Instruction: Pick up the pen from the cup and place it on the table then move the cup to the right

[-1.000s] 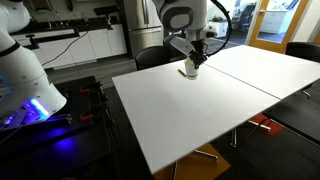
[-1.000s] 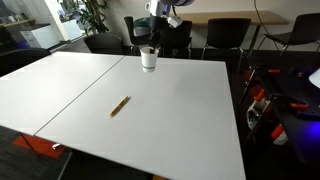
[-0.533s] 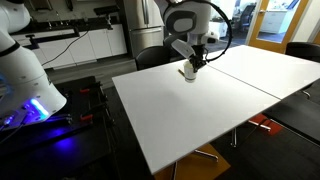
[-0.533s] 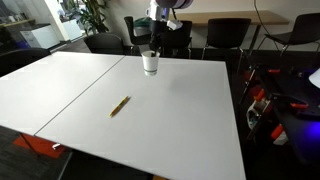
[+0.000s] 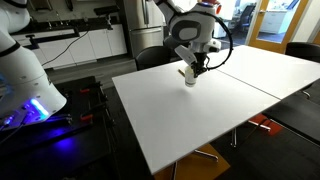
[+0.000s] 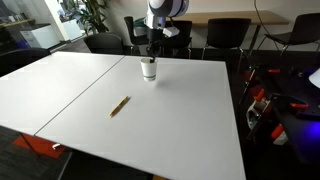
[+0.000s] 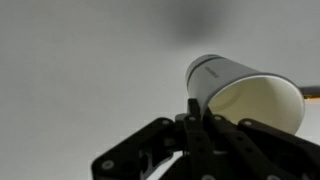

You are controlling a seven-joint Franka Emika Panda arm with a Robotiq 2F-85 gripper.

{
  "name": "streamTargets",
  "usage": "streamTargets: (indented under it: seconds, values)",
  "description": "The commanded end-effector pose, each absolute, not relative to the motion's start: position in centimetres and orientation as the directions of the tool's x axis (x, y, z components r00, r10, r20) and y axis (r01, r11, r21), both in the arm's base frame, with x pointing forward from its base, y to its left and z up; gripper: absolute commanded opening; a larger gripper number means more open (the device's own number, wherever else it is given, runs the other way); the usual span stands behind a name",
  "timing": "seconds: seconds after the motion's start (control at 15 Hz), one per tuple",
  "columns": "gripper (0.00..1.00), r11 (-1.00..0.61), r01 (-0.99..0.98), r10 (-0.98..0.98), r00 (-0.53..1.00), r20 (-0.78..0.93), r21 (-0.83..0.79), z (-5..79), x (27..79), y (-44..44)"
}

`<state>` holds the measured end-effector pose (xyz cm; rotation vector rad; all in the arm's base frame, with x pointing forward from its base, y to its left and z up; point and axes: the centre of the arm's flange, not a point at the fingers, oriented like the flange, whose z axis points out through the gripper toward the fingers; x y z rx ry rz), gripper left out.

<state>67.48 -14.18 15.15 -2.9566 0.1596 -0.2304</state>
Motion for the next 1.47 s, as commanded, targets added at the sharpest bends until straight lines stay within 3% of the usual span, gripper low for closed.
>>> streamTargets:
  seconds: [0.0, 0.13, 0.2, 0.87, 1.4]
  values:
    - [0.01, -0.976, -0.137, -0.156, 0.982, 0.103, -0.168, 14.7, 69.4, -14.2]
    - [0.01, -0.976, -0.148, -0.164, 0.982, 0.094, -0.158, 14.5, 69.6, -14.1]
    - [0.23, -0.977, -0.157, -0.171, 0.981, 0.089, -0.146, 14.7, 69.6, -13.9]
    - [0.97, -0.983, -0.176, -0.18, 0.974, 0.137, -0.041, 19.2, 67.1, -10.5]
    - [1.0, -1.0, -0.02, -0.019, 0.985, 0.172, 0.005, 24.4, 61.2, -1.8]
